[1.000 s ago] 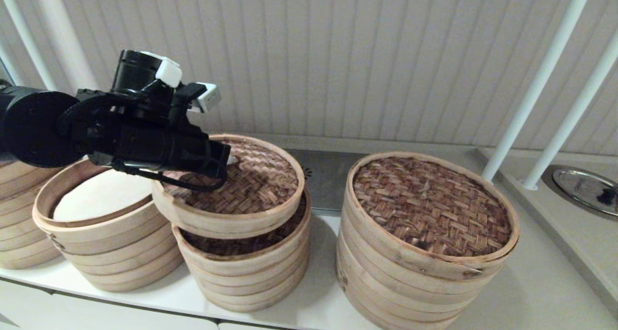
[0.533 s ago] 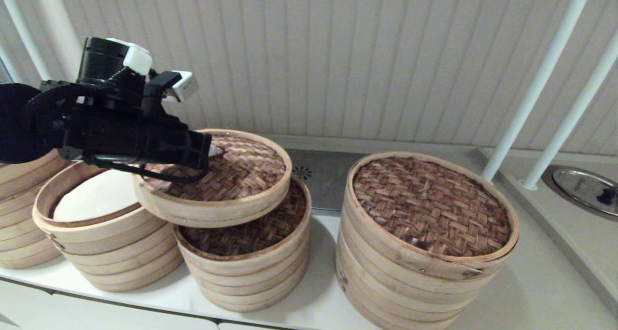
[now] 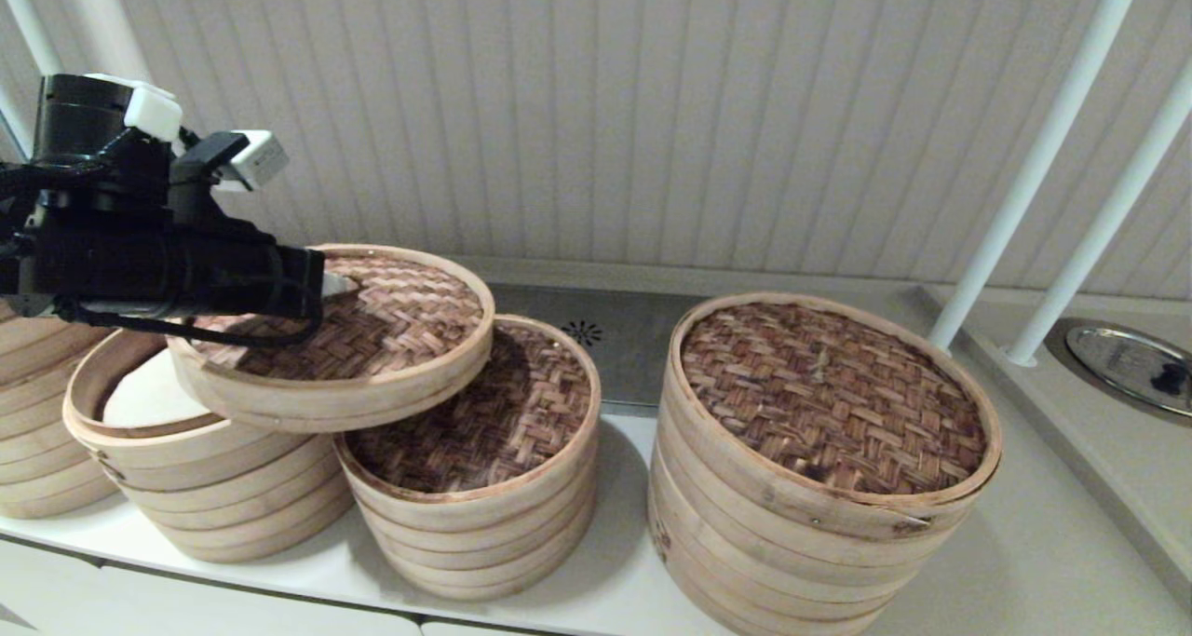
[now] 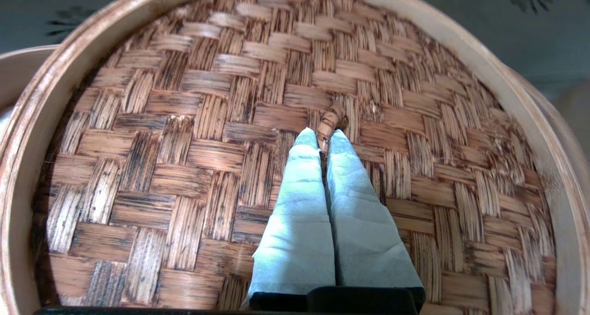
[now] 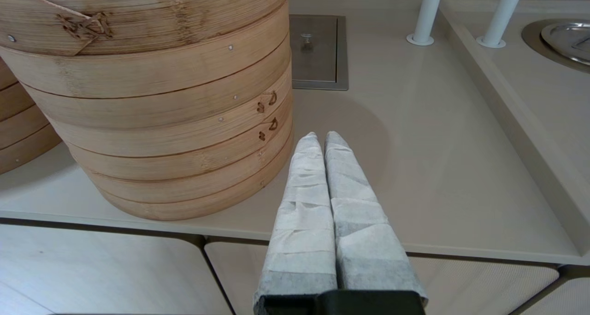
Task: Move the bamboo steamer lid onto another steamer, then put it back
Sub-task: Put the steamer
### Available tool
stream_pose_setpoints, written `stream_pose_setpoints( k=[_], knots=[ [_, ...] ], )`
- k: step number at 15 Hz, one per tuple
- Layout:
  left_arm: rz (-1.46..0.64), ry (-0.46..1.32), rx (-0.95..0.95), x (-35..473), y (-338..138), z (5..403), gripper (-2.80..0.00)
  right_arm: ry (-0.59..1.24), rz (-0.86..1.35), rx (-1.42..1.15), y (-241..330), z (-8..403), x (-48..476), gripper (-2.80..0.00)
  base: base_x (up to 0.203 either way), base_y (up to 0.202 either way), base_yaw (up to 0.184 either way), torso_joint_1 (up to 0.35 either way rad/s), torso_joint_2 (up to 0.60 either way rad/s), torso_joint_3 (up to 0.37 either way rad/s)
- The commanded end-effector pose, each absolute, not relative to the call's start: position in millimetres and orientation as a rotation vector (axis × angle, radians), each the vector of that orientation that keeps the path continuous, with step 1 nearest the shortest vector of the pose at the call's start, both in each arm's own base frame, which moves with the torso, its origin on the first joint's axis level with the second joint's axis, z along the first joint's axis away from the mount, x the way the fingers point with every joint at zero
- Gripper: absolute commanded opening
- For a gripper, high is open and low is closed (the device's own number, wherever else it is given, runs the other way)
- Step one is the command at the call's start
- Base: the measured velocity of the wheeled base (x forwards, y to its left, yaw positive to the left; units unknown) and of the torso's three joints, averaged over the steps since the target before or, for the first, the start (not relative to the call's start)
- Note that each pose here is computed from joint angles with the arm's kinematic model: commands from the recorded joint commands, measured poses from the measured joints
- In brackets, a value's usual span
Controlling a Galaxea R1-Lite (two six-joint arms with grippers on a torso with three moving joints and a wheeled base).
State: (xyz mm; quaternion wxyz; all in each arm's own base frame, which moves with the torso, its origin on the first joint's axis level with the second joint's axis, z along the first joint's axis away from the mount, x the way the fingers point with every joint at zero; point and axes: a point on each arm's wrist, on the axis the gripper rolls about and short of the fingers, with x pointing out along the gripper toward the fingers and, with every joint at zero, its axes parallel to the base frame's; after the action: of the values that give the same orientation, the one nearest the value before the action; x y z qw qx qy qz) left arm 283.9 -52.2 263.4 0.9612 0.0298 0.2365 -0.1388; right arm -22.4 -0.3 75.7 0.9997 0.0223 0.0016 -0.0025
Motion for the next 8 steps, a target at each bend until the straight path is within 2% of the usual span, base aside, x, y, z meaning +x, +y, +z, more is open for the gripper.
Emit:
stream_pose_setpoints(
  k=[1, 8],
  knots=[
    [-0.252, 0.460, 0.044, 283.3, -38.0, 264.3, -2.80, 0.008, -0.005, 0.045, -0.3, 74.9, -22.1, -2.80, 0.000, 0.000, 0.000, 0.000, 0.00, 0.000],
    [-0.190, 0.460, -0.023, 281.1, 9.3, 254.0, -2.80, 0.008, -0.005, 0.044, -0.3, 74.9, -22.1, -2.80, 0.000, 0.000, 0.000, 0.000, 0.00, 0.000]
  ],
)
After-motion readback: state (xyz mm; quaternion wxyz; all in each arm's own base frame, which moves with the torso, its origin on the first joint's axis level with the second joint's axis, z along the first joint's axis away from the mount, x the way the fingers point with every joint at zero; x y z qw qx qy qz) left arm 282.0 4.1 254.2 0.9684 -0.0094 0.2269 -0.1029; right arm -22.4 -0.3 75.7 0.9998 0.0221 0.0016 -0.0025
